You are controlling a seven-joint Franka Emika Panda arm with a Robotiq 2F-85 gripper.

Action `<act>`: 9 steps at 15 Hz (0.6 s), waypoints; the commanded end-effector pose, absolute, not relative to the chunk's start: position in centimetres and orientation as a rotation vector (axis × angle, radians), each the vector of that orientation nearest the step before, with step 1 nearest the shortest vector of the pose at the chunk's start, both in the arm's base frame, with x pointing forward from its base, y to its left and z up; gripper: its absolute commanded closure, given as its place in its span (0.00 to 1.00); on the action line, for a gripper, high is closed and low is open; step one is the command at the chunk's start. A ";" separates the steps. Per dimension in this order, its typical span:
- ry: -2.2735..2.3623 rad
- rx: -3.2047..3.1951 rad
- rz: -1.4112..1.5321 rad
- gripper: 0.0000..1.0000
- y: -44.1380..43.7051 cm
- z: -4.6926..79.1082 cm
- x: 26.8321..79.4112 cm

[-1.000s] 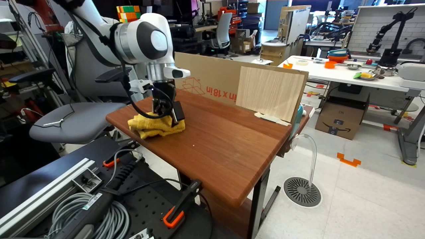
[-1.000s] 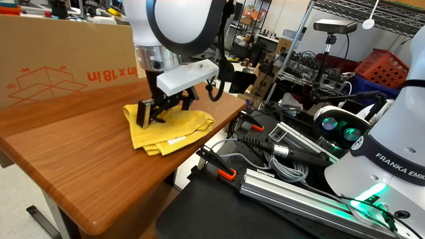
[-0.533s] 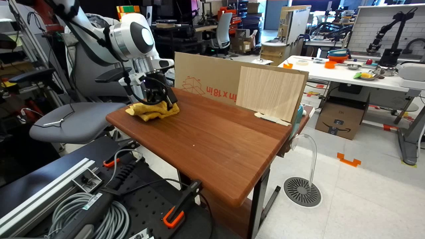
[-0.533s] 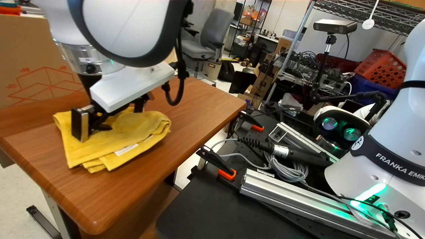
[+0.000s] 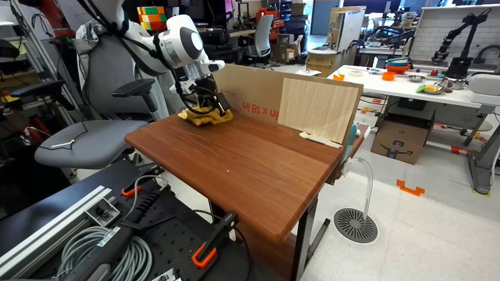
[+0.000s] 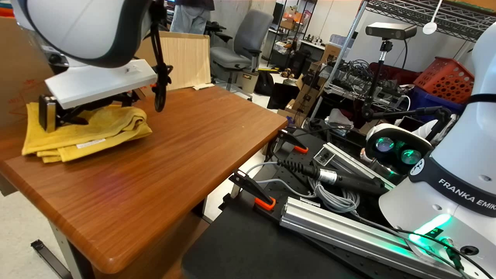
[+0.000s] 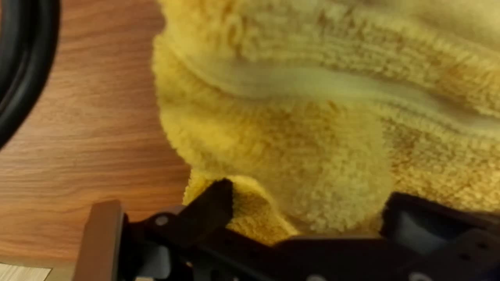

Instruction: Use the towel to wipe the desk

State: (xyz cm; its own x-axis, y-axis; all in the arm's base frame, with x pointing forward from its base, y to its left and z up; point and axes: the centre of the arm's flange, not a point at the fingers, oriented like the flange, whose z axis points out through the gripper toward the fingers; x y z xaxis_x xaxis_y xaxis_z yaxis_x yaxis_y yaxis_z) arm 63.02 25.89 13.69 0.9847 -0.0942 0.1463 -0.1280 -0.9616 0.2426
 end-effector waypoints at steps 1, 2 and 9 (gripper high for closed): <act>-0.247 2.835 0.096 0.00 20.3 11.8 63.8; -0.297 2.807 0.087 0.00 16.9 12.0 62.7; -0.657 2.647 -0.107 0.00 2.2 12.2 58.0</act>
